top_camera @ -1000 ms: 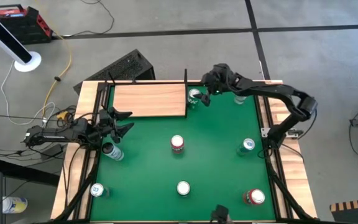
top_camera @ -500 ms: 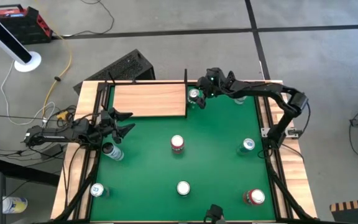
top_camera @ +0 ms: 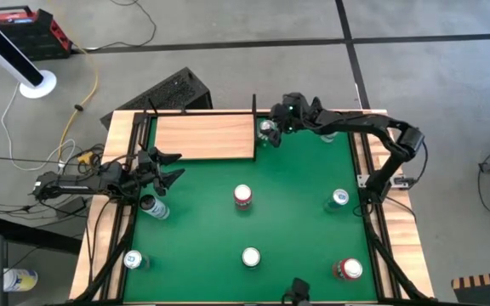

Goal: Place canned beverage on shelf
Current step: Put the top green soda can on the shelf

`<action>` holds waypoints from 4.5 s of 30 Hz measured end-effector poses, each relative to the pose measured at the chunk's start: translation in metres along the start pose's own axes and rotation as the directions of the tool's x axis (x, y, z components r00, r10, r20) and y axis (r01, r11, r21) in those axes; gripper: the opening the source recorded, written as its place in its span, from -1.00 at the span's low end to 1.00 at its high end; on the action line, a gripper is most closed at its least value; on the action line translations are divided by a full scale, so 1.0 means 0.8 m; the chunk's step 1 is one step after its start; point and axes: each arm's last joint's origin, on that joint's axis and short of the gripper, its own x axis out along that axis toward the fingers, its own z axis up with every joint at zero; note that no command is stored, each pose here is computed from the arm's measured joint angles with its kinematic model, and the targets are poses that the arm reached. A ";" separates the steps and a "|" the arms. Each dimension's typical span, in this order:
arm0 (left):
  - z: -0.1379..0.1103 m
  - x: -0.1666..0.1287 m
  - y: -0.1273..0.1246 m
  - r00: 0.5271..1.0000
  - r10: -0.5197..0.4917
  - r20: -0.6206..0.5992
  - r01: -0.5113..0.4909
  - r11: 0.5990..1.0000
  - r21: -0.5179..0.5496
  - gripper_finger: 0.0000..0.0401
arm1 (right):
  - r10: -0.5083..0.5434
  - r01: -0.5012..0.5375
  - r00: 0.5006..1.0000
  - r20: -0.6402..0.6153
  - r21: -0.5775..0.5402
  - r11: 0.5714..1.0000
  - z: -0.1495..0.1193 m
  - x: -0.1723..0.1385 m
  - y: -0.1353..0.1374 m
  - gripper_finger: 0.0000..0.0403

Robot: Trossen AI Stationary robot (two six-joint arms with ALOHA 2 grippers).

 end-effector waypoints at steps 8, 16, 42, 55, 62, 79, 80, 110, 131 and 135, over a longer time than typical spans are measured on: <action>0.000 0.000 0.000 1.000 -0.001 -0.003 0.001 1.000 -0.003 0.65 | -0.028 0.028 1.000 -0.009 -0.008 1.000 0.007 -0.023 0.002 0.36; -0.002 0.000 0.000 1.000 -0.004 -0.016 0.003 1.000 -0.005 0.65 | -0.106 0.121 0.980 0.169 -0.080 0.989 0.047 -0.094 0.010 0.36; -0.002 0.000 0.000 1.000 -0.003 -0.020 0.003 1.000 0.001 0.65 | 0.389 -0.227 0.856 0.341 -0.429 0.874 0.184 -0.068 0.114 0.36; -0.003 0.000 0.000 1.000 -0.009 -0.030 0.009 1.000 -0.006 0.65 | 0.453 -0.391 0.885 0.108 -0.356 0.849 0.181 0.069 0.107 0.36; -0.005 0.000 0.001 0.999 -0.004 -0.045 0.004 1.000 -0.004 0.65 | 0.456 -0.402 0.887 0.076 -0.360 0.842 0.181 0.086 0.102 0.36; -0.005 0.000 0.001 0.999 -0.003 -0.045 0.002 1.000 -0.007 0.65 | 0.444 -0.412 0.896 0.028 -0.327 0.850 0.175 0.086 0.095 0.93; -0.005 0.000 0.001 0.999 -0.003 -0.045 0.002 1.000 -0.006 0.65 | 0.443 -0.411 0.896 0.027 -0.326 0.851 0.176 0.082 0.095 0.91; -0.014 -0.001 0.004 0.993 0.021 -0.119 -0.013 0.998 0.064 0.65 | -0.035 0.033 0.999 -0.030 -0.059 0.998 0.167 0.081 0.162 0.89; -0.018 -0.001 0.005 0.989 0.031 -0.146 -0.017 0.996 0.093 0.65 | 0.004 -0.006 1.000 -0.017 -0.089 0.996 0.162 0.085 0.173 0.89; -0.018 -0.001 0.005 0.989 0.032 -0.146 -0.019 0.995 0.093 0.65 | 0.001 -0.005 0.999 -0.039 -0.086 0.996 0.159 0.085 0.172 0.89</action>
